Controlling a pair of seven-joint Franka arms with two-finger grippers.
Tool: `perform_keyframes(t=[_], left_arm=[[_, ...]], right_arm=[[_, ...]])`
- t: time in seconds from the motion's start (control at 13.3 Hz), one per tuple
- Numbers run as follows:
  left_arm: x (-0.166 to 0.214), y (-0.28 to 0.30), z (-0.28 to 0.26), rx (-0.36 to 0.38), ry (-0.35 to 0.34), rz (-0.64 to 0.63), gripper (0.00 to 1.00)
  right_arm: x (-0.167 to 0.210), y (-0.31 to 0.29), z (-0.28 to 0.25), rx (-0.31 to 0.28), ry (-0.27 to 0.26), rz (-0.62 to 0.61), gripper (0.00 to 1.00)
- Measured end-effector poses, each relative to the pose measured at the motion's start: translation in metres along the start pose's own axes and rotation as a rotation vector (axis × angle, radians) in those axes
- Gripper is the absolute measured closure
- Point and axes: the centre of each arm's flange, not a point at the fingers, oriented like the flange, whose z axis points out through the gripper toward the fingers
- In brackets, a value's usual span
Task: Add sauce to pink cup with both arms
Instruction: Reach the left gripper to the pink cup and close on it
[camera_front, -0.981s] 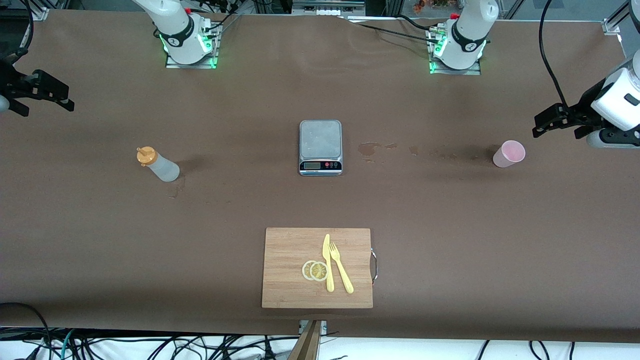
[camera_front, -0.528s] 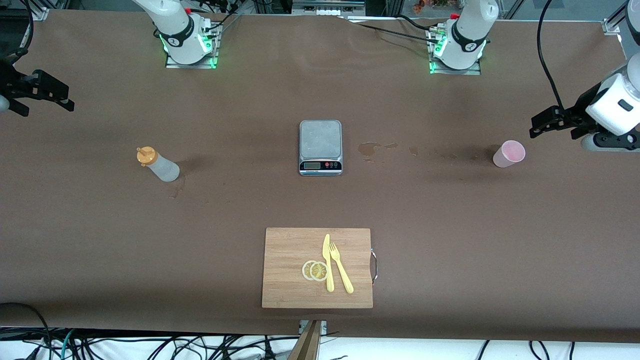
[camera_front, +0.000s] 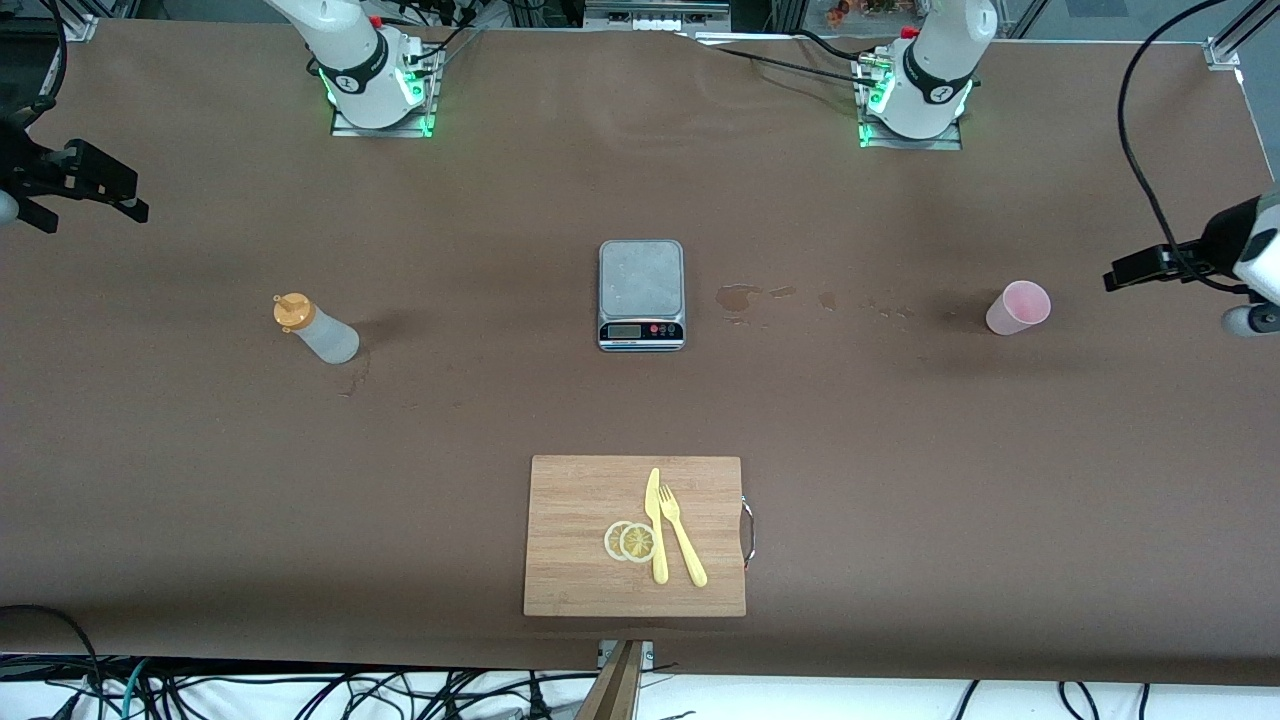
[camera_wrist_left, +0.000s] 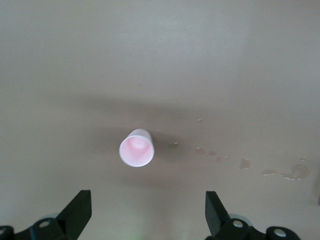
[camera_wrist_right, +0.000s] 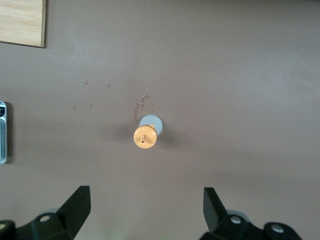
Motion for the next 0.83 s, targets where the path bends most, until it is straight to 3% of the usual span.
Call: perform_keyframes(t=[0.3,0.53,0.83], left_arm=[[-0.002,-0.06,0.042,-0.032,-0.067,0.077,0.0],[0.008,-0.079,0.088,-0.035,-0.043,0.087,0.0],[0.014,-0.076,0.149,-0.037,-0.066,0.096,0.0]], right_arm=[[0.0,0.0,0.0,0.0,0.0,0.0,0.0],[0.0,0.0,0.0,0.0,0.0,0.0,0.0],[0.0,0.0,0.0,0.0,0.0,0.0,0.0]])
